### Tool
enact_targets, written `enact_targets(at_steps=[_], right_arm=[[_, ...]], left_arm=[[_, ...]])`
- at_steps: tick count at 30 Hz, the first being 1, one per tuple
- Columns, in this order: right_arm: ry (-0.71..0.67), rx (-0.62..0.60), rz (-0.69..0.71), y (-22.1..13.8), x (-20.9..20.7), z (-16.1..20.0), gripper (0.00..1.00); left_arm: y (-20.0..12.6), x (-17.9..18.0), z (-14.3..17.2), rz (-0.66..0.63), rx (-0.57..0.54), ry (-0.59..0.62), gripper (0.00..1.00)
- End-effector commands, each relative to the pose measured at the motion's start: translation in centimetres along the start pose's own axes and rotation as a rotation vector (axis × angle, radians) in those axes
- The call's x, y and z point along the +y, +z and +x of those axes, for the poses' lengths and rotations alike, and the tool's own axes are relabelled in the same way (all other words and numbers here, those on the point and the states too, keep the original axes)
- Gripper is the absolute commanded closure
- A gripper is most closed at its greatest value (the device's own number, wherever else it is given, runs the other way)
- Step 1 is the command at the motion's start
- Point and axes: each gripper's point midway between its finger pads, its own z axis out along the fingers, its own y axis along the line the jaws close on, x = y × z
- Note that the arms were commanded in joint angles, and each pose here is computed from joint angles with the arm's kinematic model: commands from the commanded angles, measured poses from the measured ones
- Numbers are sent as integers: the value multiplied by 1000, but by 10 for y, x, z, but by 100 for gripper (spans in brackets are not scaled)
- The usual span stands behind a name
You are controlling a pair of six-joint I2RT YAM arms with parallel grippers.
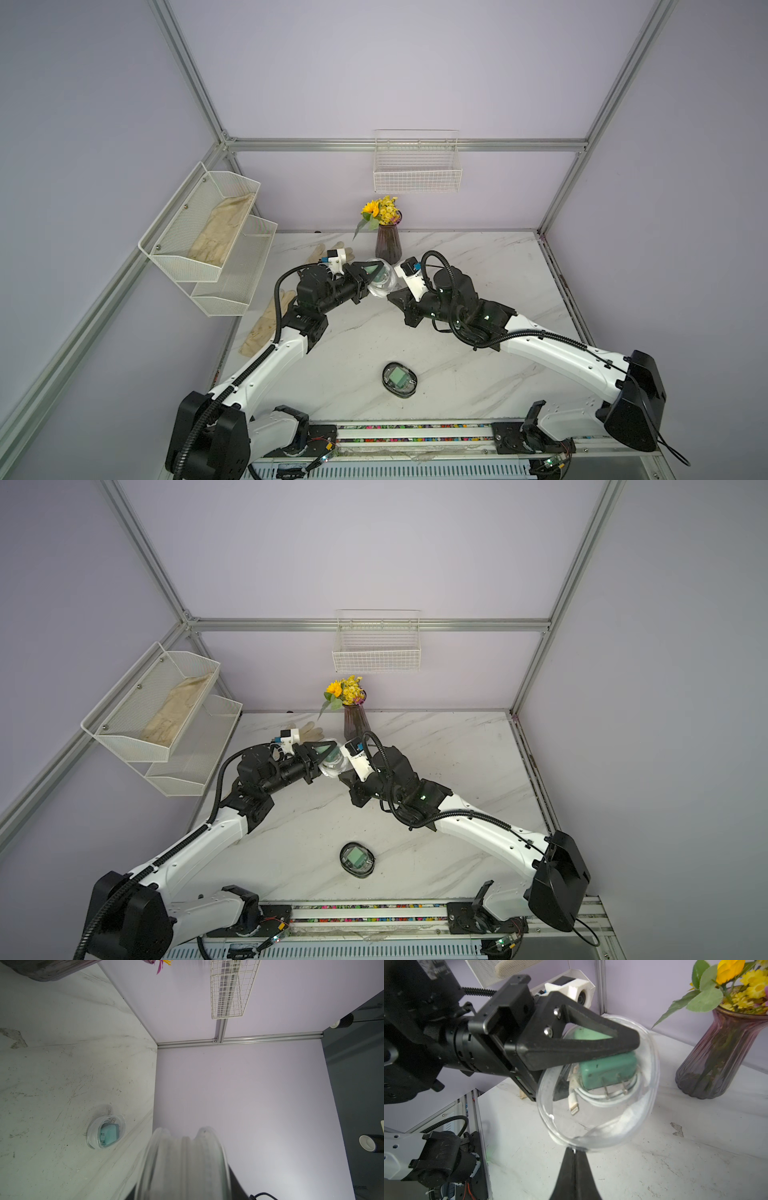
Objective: Pack away charging kits
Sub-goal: Zip the zipper on the storage bag.
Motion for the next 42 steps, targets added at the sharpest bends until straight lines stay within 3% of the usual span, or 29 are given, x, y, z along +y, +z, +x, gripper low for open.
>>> enact_targets(at_steps=[1,6,12,17,25,29,34,37,42], right_arm=[[-42,-54,159,-20,-24,-25,100],[-70,-47,267,-33,-40,-30,100],[-79,-57,280,-37,-41,-35,100],[-112,-48,333,-41,-48,-42,100],[-223,19,170,-35,-18,-54,100],[-235,47,159,-28,-17,-51,100],[-256,49,207,-34,-24,-56,100],[-253,45,234,-37,-28,-58,100],[-248,54,308,-41,-41,-54,100]], left_arm=[[-16,-70,6,147,44,107,92],[-22,-65,6,126,56,112,100],[-24,-70,13,140,107,136,100],[-22,-71,32,138,245,187,100],[-38,-80,55,223,417,385,100],[-44,-79,69,266,493,442,100],[-59,-80,86,298,536,541,100],[-63,-70,85,219,484,612,100],[-69,-65,87,212,457,661,100]])
